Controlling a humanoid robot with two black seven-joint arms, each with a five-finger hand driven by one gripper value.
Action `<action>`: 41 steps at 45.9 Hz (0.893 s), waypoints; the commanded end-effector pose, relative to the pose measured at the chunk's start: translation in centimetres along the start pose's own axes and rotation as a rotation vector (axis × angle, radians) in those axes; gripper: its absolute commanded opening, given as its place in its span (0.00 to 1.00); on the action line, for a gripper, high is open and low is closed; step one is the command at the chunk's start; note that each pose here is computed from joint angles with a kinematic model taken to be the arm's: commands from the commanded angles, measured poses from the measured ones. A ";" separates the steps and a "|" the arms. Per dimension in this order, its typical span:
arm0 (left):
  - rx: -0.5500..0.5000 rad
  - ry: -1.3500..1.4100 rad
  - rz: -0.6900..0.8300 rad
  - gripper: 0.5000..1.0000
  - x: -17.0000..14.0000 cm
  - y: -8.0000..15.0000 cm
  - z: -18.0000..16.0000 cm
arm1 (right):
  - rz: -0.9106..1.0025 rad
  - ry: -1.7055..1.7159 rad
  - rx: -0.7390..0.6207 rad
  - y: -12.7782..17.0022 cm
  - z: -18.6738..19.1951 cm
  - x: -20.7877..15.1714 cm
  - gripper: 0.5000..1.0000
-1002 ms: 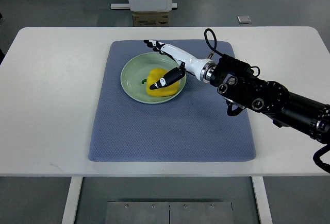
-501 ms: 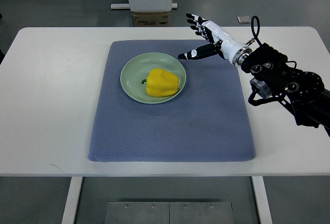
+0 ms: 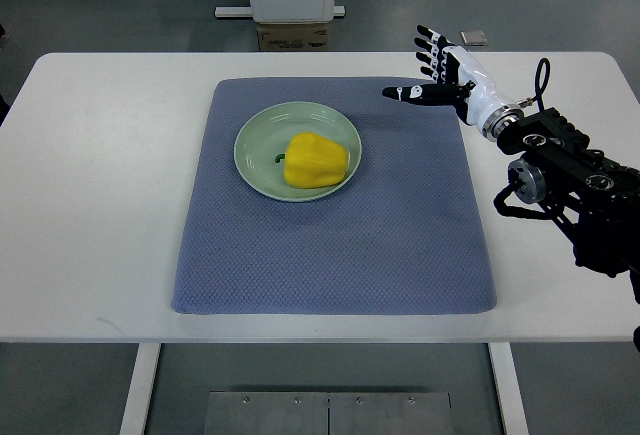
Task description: Place yellow pepper on plate with right hand
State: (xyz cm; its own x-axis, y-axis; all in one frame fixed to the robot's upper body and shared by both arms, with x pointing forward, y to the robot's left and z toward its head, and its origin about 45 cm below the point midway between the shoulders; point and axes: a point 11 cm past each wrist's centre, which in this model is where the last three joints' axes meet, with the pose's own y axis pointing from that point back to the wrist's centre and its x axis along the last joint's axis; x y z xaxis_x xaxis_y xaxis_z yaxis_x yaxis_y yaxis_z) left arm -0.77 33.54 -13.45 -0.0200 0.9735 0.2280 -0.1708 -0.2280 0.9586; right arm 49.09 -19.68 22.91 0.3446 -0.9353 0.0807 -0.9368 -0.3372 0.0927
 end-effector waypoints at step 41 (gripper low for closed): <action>0.000 0.000 0.000 1.00 0.0 0.0 0.0 | 0.175 -0.342 0.025 1.3 2.0 2.4 1.00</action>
State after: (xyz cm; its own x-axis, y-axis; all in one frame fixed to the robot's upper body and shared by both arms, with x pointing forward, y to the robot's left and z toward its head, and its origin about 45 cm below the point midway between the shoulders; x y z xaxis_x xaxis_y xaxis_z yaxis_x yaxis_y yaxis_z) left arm -0.78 33.53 -13.45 -0.0196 0.9734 0.2281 -0.1705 -0.2281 0.9586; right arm 48.72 -23.02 21.45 0.1397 -0.9617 -0.2356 -0.9835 -0.1624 0.0796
